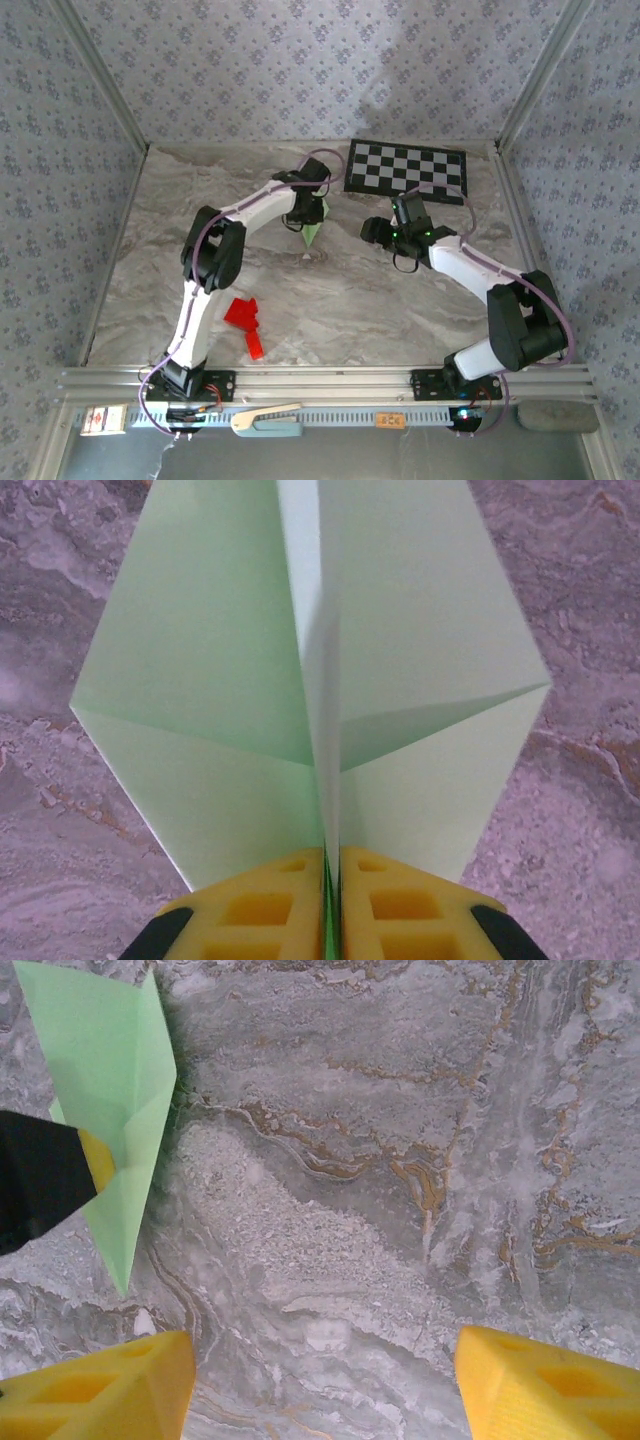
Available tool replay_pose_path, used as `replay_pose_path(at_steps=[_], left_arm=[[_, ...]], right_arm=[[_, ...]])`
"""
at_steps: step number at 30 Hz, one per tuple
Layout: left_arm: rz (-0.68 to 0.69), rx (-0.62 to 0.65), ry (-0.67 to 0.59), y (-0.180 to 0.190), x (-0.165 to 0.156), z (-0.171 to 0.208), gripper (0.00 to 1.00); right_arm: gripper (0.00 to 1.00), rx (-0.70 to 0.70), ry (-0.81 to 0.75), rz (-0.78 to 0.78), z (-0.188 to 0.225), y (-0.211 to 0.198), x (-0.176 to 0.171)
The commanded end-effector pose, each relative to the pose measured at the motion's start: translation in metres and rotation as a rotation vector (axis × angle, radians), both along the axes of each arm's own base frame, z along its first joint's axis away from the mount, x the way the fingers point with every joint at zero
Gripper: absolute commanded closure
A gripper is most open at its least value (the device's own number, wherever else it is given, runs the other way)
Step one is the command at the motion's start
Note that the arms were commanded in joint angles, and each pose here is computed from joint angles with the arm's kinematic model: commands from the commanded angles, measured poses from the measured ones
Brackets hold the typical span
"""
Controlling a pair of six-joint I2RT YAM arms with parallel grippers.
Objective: Fold a paper plane with a square sheet of paper (pick it up from the middle)
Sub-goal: Move the paper plane to the top-center of the table.
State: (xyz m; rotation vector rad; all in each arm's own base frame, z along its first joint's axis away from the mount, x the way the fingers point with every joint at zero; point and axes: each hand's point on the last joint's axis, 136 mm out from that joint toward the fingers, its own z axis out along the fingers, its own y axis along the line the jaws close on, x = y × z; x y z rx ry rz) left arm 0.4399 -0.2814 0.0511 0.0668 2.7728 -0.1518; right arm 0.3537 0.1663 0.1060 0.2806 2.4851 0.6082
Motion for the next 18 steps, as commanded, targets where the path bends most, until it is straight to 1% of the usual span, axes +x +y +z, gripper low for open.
replay_pose_path(at_steps=[1,6,11,12,18], left_arm=[[0.045,0.039,0.02,0.006,0.001,-0.001,0.87],[0.054,0.043,0.03,0.002,0.003,-0.008,0.86],[0.048,0.068,0.051,0.004,0.0,-0.021,0.82],[0.046,0.057,0.035,0.0,0.005,-0.015,0.81],[0.035,0.07,0.041,-0.003,0.003,-0.021,0.79]], right_arm=[[0.29,0.002,0.013,-0.023,0.0,-0.007,-0.005],[0.3,0.033,0.013,-0.025,0.005,-0.003,-0.005],[0.3,0.03,0.011,-0.02,0.006,-0.002,-0.005],[0.3,0.03,0.013,-0.02,0.005,-0.002,-0.005],[0.3,0.027,0.015,-0.025,0.004,-0.002,-0.005]])
